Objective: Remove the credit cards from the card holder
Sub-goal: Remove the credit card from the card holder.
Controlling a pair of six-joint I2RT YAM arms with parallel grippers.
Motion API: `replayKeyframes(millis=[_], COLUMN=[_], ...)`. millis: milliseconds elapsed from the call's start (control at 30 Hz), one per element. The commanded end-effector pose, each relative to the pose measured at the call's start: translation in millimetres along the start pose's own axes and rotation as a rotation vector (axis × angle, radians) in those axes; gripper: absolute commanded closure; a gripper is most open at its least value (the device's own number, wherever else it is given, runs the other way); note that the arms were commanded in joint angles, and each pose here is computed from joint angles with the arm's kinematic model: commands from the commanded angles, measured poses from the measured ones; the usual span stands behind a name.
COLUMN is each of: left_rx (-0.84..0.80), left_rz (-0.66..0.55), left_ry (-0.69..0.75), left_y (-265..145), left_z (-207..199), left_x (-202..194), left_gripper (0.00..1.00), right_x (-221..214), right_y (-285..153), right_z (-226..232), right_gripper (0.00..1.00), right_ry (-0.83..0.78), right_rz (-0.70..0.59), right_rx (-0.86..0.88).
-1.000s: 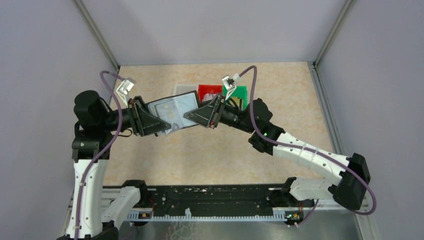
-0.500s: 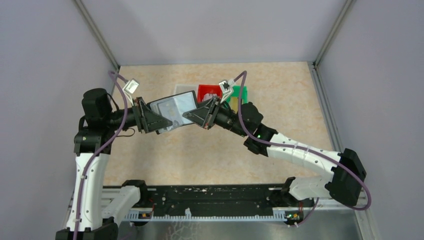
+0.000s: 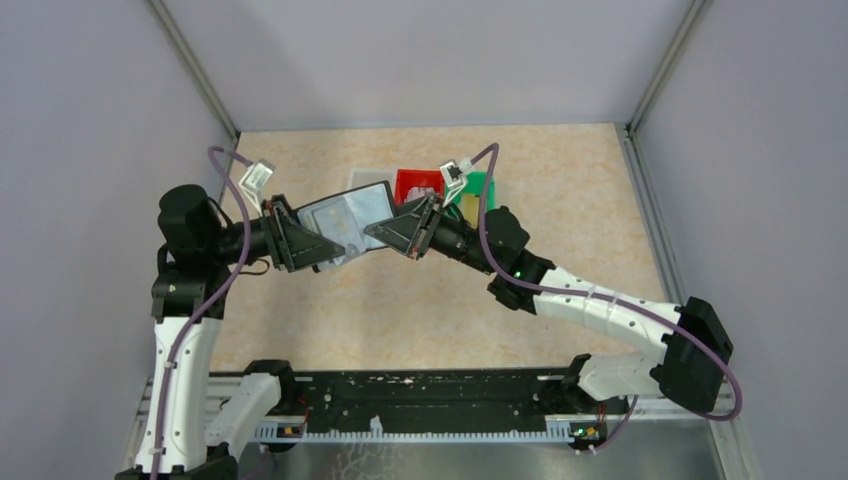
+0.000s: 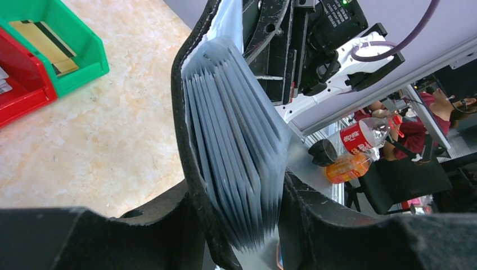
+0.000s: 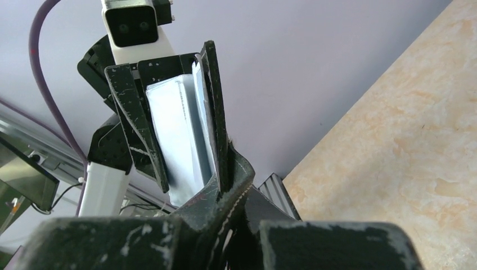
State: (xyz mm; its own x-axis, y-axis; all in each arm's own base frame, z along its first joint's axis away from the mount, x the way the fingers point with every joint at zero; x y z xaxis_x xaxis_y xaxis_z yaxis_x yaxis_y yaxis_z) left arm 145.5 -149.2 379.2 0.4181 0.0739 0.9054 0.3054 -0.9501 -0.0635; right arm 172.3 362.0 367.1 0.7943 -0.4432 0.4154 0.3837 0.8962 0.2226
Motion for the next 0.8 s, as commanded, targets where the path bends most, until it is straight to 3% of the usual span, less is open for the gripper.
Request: replayKeyframes(millis=[0, 100, 167, 433, 533, 767], left_rx=[-0.024, 0.068, 0.097, -0.024, -0.061, -0.085], left_rz=[-0.022, -0.028, -0.025, -0.053, -0.051, -0.031], left_ry=[0.024, 0.006, 0.004, 0.062, 0.091, 0.113], left_y=[1, 3, 3, -2, -3, -4], left_z=[-4, 11, 16, -14, -21, -21], left_x=[6, 5, 5, 12, 10, 4], left_gripper=[0.51, 0.53, 0.48, 0.31, 0.32, 0.46], right_x=[-2, -5, -9, -13, -12, -15], right_y=[-3, -3, -1, 2, 0, -4], right_z=[31, 37, 39, 38, 36, 37], right_gripper=[0.99, 0.99, 0.99, 1.00, 1.00, 1.00], right_ry=[-0.016, -0.049, -0.057, -0.027, -0.049, -0.121], right_rz=[0.004, 0.005, 0.012, 0.010, 0.003, 0.058], right_rx=[0.109, 0.104, 0.094, 0.086, 0.067, 0.043])
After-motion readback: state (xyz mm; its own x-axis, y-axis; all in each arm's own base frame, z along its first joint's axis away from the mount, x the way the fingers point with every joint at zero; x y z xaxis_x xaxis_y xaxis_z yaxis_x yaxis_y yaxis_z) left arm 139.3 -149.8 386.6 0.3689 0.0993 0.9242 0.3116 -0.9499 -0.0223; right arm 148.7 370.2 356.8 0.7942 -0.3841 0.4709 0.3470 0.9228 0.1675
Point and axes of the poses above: each gripper's point midway between its finger pads, its own y axis out along the fingers, its own z axis along the line the jaws close on, x = y × z, the point moved 3 cm from there along -y, back along the fingers, and after that the axes turned 15 degrees about y, right-handed, at the moved point
